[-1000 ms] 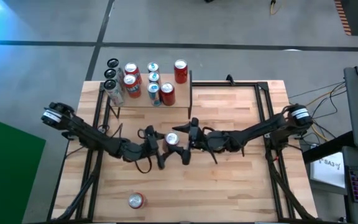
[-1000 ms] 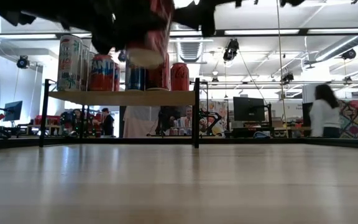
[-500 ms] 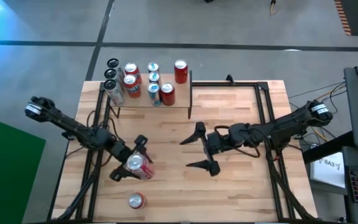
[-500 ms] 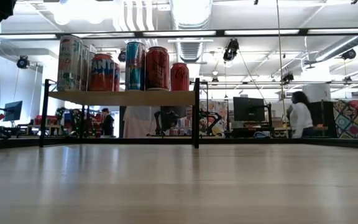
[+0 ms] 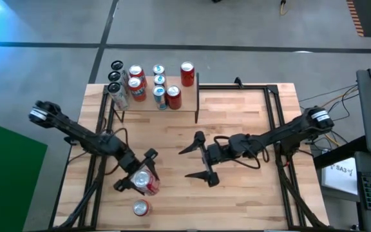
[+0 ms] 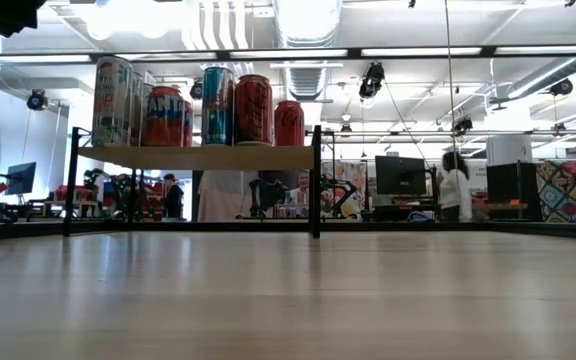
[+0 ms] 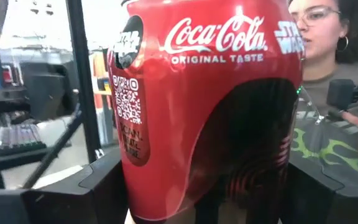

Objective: Place canned beverage on shelf
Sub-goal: Put the red white soda can on the shelf

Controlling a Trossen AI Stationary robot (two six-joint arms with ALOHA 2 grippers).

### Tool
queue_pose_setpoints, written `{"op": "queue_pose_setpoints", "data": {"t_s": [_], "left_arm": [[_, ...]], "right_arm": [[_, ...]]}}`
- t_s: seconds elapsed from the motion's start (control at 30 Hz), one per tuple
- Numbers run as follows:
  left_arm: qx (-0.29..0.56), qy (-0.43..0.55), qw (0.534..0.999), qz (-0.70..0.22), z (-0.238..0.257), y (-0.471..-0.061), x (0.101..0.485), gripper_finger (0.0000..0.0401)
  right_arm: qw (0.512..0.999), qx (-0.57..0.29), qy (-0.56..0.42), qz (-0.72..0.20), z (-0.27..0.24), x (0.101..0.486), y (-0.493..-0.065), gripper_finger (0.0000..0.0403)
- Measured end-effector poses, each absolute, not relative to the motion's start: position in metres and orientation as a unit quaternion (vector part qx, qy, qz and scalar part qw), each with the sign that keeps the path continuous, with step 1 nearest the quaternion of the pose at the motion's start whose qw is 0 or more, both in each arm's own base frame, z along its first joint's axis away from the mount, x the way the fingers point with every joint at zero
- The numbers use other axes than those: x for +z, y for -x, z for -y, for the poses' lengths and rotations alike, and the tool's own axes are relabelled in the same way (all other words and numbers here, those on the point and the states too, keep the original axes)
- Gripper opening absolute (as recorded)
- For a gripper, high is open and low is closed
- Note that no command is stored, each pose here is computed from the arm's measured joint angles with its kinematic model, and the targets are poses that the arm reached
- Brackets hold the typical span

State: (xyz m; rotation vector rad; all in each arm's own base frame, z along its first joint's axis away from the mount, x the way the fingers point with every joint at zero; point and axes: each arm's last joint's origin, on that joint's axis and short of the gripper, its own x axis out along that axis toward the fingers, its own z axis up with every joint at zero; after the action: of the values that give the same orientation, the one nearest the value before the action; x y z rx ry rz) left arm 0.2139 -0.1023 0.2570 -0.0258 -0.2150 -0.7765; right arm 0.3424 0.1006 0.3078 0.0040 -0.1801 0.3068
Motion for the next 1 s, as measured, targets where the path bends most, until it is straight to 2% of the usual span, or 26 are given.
{"op": "queue_pose_setpoints", "data": {"t_s": [0.13, 0.43, 1.0], "left_arm": [[-0.369, 0.018, 0.925, 0.087, 0.105, -0.224, 0.253, 0.0285], [-0.257, 0.024, 0.966, 0.016, 0.106, -0.255, 0.242, 0.0285], [-0.229, 0.003, 0.973, -0.015, 0.104, -0.299, 0.240, 0.0285]], "right_arm": [[0.984, 0.152, -0.003, 0.095, -0.101, 0.306, -0.344, 0.0368], [0.983, 0.152, -0.004, 0.100, -0.101, 0.307, -0.344, 0.0368], [0.983, 0.174, -0.025, 0.053, -0.103, 0.297, -0.346, 0.0368]]}}
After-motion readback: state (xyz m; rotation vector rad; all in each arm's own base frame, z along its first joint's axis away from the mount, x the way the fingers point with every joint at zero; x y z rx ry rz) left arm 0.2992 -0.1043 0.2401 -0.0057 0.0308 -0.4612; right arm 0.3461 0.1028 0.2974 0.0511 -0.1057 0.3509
